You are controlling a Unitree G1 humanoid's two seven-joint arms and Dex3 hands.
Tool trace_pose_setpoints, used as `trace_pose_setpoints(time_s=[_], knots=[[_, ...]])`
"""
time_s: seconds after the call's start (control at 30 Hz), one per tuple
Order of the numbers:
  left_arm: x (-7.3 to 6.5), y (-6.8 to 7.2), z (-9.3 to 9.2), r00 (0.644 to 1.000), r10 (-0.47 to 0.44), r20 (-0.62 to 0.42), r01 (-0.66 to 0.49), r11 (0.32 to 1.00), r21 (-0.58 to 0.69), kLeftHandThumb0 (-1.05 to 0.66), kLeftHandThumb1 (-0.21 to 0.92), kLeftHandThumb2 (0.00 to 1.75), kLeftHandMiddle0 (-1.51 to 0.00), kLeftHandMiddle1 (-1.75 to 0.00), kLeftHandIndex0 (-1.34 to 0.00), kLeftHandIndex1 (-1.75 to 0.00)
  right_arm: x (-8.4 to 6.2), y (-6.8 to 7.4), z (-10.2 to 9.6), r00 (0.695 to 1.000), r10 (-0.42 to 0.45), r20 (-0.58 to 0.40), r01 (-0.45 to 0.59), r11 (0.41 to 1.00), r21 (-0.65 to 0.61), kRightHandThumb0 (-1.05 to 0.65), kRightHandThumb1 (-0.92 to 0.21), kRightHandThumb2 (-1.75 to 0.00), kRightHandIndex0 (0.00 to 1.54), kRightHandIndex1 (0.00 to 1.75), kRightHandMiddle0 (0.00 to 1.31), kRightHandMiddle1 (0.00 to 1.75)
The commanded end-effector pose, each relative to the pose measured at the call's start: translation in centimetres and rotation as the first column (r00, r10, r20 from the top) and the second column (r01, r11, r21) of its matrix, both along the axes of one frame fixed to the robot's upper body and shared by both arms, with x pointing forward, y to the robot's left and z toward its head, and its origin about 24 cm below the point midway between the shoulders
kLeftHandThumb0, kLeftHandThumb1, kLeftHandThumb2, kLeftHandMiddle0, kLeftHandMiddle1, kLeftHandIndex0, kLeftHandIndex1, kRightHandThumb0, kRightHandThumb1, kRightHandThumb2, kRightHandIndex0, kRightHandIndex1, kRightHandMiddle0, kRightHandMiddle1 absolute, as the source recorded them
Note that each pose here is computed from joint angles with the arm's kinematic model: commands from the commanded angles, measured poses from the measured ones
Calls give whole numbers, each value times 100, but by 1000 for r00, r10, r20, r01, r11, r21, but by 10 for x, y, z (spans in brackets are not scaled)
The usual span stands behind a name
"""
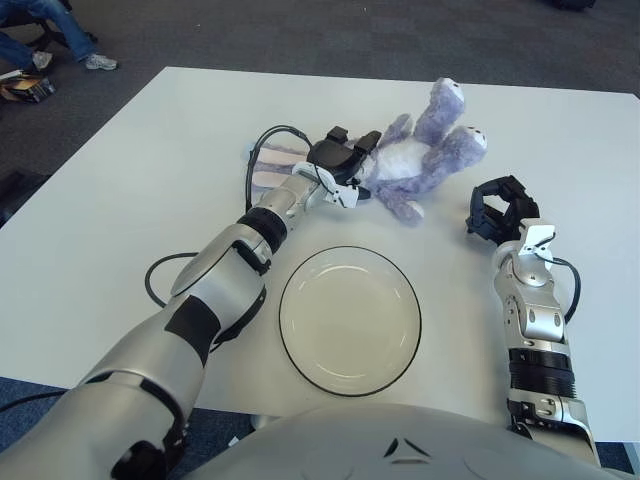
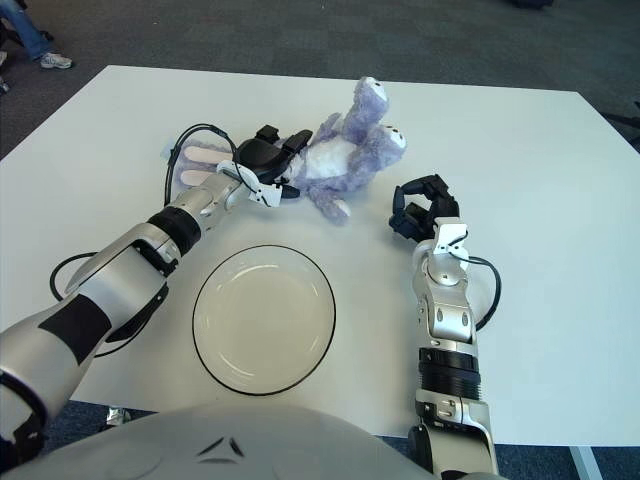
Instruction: Put the doll into the plate.
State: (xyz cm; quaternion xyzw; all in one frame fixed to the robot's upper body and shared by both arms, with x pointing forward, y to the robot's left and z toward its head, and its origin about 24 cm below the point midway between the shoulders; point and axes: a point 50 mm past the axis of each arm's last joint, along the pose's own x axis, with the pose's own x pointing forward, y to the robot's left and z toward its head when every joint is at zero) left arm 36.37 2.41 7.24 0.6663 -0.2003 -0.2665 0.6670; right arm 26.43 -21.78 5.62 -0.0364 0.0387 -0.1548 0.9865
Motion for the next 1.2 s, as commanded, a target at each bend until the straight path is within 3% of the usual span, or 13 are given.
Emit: trace_pose_setpoints(time_s=[0.0, 0.43, 0.73, 0.83, 0.93, 1.03, 1.17], knots=[[-13, 8, -34, 990, 3, -141, 13, 993, 116, -105, 92, 27, 0, -174, 0, -43, -8, 2, -22, 993, 0, -116, 3, 1000, 26, -40, -59, -97, 100, 175, 40, 175], [-12, 15, -38, 971, -10, -238, 56, 981, 188, -105, 92, 27, -5, -175, 0, -42, -8, 3, -21, 993, -1, -116, 3, 1000, 14, -40, -59, -97, 100, 175, 40, 175], [-13, 19, -37, 940, -30, -339, 87, 984, 156, -101, 88, 19, -21, -175, 0, -77, -8, 3, -21, 993, -1, -114, 3, 1000, 16, -40, -59, -97, 101, 175, 40, 175], [-13, 19, -36, 933, -38, -359, 98, 984, 151, -87, 83, 21, -41, -175, 0, -87, -8, 2, -20, 994, -1, -114, 3, 1000, 18, -40, -59, -97, 101, 175, 40, 175], [-12, 17, -32, 926, -56, -374, 119, 982, 149, -70, 60, 57, -50, -175, 0, -89, -7, 2, -20, 994, -1, -114, 4, 1000, 19, -40, -59, -97, 101, 175, 40, 175], [-13, 14, -26, 917, -85, -389, 155, 976, 151, 7, 45, 93, -61, -163, 0, -94, -8, 2, -20, 994, -2, -112, 4, 1000, 22, -40, -59, -97, 101, 175, 40, 175], [-14, 13, -24, 905, -107, -411, 194, 965, 176, 34, 41, 102, -66, -155, 0, -111, -8, 2, -20, 994, -3, -114, 6, 1000, 23, -40, -59, -97, 102, 175, 40, 175]])
